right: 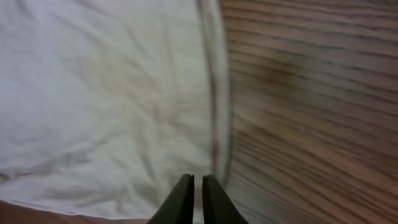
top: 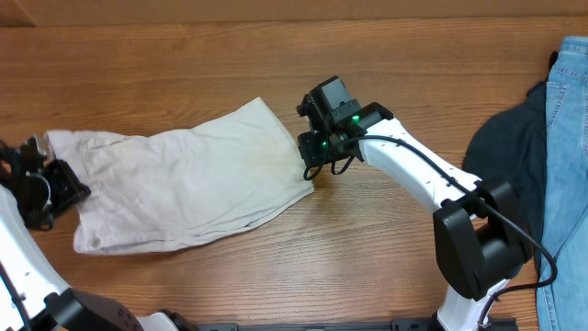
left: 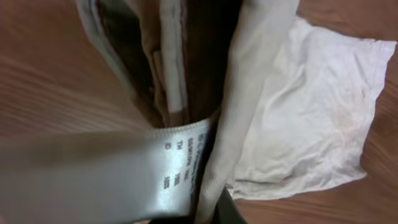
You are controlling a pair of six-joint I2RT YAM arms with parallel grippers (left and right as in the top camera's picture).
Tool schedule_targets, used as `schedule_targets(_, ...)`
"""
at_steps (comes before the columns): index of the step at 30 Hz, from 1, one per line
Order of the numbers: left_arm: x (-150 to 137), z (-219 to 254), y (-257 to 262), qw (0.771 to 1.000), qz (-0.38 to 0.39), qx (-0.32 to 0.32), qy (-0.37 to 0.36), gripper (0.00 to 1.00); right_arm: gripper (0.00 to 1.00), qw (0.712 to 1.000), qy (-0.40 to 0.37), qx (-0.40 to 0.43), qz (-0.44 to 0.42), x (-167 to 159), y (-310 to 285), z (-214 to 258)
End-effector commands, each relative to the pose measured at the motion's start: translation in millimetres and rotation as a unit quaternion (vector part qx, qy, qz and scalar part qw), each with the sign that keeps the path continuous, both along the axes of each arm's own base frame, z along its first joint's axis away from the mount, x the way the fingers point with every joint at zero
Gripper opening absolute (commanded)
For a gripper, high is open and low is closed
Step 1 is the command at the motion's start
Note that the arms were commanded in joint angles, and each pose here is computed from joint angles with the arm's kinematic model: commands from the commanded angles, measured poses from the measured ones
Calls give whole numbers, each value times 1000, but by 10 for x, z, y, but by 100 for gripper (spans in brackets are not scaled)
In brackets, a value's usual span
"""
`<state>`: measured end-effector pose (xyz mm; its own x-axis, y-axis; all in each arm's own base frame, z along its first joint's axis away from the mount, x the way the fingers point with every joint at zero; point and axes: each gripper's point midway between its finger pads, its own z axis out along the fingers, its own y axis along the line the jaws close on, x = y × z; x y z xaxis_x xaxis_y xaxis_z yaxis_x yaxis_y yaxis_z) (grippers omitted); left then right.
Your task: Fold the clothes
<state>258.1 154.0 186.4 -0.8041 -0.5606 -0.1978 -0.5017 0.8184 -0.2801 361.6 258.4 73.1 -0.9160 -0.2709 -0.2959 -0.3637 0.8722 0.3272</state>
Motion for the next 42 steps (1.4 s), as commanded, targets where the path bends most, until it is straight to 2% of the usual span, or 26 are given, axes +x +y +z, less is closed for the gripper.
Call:
schedule_targets(1, 231, 570, -63, 992, -50, 112, -23, 4, 10, 999, -39, -8, -25, 193, -157, 244)
schedule_targets(5, 528, 817, -458, 979, -116, 160, -50, 4, 10, 999, -28, -12, -43, 227, -299, 224)
schedule_targets(10, 965, 811, -1104, 964, -185, 169, -90, 4, 10, 997, 3, -22, -79, 213, -535, 196)
schedule_targets(13, 1124, 614, -1330, 959, -204, 188, -65, 4, 10, 996, 15, -29, -86, 163, -621, 211)
schedule_targets(20, 1438, -48, -2092, 963, -226, 148, -14, 4, 9, 995, -7, -18, -95, 69, -756, 602)
schedule_targets(27, 1443, -384, -2723, 973, -198, 117, 10, 4, 9, 994, -50, 3, -102, -38, -846, 1075)
schedule_targets(33, 1396, -560, -3206, 968, -215, 126, 7, 4, 9, 994, -28, -8, -102, -177, -900, 1063)
schedule_targets(37, 1347, -822, -3359, 972, -195, 126, 35, 4, 9, 995, -21, -11, -102, -213, -913, 1047)
schedule_targets(40, 1332, -1038, -3371, 981, -141, 117, 64, 13, 9, 994, -14, -14, -103, -239, -924, 1034)
schedule_targets(42, 1334, -1147, -3403, 985, -114, 105, 76, 31, 9, 994, -12, -15, -103, -251, -928, 1029)
